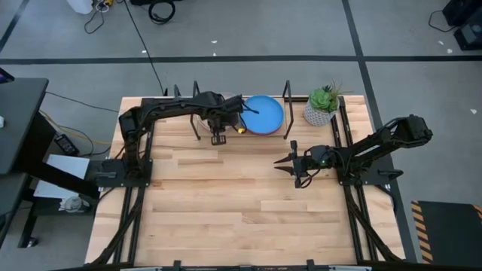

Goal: Place and stack plates onto a shelf
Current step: Stack the gray plate on top of the light orange plate on the shelf

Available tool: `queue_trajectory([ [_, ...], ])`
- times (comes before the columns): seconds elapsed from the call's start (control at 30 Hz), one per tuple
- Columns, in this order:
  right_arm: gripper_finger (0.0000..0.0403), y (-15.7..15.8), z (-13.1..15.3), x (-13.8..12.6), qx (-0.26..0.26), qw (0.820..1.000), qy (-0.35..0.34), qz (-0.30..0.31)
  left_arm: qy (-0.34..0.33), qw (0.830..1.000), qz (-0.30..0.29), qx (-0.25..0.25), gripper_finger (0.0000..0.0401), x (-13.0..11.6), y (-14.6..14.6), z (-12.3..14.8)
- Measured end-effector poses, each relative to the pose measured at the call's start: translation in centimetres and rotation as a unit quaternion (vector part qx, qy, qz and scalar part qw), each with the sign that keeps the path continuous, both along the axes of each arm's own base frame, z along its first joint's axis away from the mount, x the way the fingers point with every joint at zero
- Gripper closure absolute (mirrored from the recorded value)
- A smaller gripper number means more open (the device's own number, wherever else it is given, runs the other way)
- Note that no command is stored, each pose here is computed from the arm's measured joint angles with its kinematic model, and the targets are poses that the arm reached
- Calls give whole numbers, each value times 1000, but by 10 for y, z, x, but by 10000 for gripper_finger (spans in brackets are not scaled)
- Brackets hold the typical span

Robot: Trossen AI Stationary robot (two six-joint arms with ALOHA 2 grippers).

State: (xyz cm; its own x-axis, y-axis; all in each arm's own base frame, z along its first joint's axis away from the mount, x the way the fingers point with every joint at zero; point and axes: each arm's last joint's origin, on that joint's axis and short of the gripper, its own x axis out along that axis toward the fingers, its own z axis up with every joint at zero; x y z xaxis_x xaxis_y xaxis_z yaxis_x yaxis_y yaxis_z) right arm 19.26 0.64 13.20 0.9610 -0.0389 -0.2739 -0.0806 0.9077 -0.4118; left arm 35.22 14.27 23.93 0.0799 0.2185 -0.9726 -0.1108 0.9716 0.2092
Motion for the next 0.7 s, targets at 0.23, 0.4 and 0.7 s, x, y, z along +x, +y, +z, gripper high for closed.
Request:
queue_trajectory([
  [0.23, 317, 0, 1, 0, -4, 1000, -5, 0, 48, 998, -17, 30, 384, -2, -11, 0],
  [0.4, 317, 0, 1, 0, -5, 1000, -7, 0, 80, 996, -14, 41, 386, -6, -17, 0],
  [0.7, 317, 0, 2, 1, -7, 1000, -10, 1, 120, 988, -69, 74, 383, 1, -22, -11],
])
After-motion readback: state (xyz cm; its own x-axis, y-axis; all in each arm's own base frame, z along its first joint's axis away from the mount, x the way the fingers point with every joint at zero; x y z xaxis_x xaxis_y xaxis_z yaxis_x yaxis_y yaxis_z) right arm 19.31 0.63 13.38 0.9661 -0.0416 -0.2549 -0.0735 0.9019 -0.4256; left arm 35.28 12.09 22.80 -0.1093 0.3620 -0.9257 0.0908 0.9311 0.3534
